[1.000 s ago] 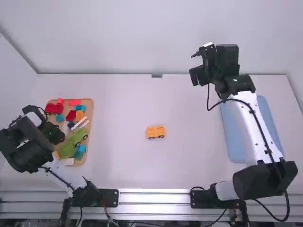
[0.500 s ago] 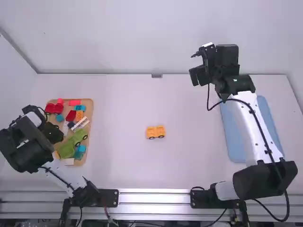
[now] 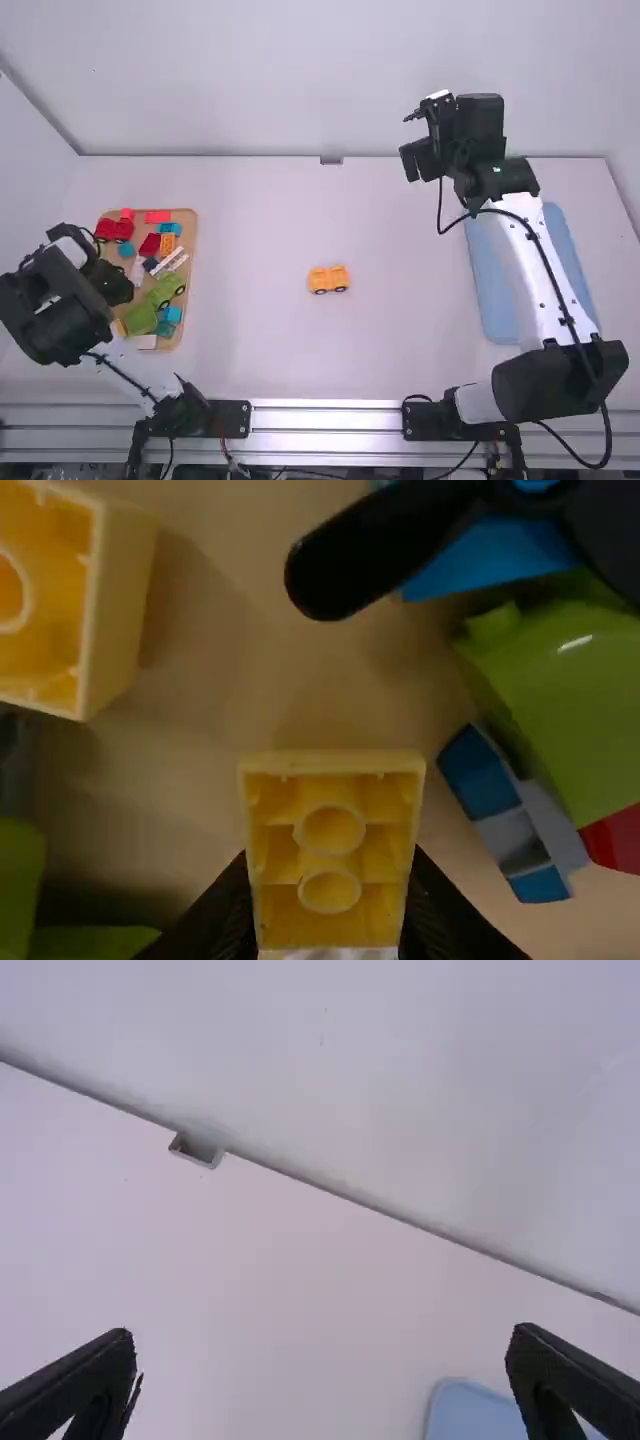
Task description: Assemble lego blocks to make yellow taxi
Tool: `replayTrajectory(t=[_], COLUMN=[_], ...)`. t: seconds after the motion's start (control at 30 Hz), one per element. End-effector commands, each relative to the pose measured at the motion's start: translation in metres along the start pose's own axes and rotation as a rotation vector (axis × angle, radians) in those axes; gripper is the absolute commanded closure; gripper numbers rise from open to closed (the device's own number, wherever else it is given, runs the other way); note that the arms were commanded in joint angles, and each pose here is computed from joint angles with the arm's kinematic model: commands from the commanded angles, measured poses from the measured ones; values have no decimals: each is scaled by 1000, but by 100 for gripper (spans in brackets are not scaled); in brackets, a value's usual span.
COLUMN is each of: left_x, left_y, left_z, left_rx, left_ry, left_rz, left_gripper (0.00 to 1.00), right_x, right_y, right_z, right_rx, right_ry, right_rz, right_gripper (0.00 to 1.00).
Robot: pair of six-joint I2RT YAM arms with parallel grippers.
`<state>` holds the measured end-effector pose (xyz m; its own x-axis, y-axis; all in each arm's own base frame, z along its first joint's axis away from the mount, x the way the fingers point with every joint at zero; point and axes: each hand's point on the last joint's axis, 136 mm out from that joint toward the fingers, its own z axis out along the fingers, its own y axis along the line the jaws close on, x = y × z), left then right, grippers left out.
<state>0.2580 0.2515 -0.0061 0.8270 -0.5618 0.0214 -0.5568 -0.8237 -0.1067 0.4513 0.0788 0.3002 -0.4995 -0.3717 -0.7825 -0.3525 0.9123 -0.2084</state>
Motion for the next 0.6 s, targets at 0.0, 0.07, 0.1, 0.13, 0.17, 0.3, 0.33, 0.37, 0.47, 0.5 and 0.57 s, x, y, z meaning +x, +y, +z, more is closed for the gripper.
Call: replayTrajectory(t=[0.0, 0.07, 0.1, 0.13, 0.17, 0.3, 0.33, 0.37, 0.47, 0.5, 0.57], left_x=[-7, -7, -7, -6, -5, 1, 3, 8, 22, 26, 32], left_y=[0, -4, -4, -6, -10, -21, -24, -31, -48, -52, -60], left_z=[-4, -5, -5, -5, -6, -16, -19, -26, -46, -54, -68], left_rx=[11, 27, 28, 36, 50, 95, 104, 127, 201, 227, 275], left_ry=[-10, -11, -11, -9, -8, 13, 21, 41, 88, 102, 114], left_rz=[88, 119, 122, 143, 170, 275, 297, 348, 495, 548, 626], left_gripper=[98, 96, 96, 95, 95, 98, 98, 98, 98, 98, 98], right_x=[-12, -12, -12, -12, -12, -12, -12, -12, -12, -12, -12], right_y=[-2, -2, -2, -2, -2, -2, -2, -2, -2, -2, -2], right_z=[-4, -4, -4, -4, -4, -4, -4, -4, -4, -4, -4], right_rx=[4, 4, 4, 4, 4, 5, 5, 4, 4, 4, 3], right_ry=[-27, -27, -27, -27, -27, -27, -27, -27, -27, -27, -27], right_rz=[-1, -1, -2, -2, -1, -1, -1, -1, -2, -1, -1], right_gripper=[2, 2, 2, 2, 2, 2, 2, 2, 1, 2, 2])
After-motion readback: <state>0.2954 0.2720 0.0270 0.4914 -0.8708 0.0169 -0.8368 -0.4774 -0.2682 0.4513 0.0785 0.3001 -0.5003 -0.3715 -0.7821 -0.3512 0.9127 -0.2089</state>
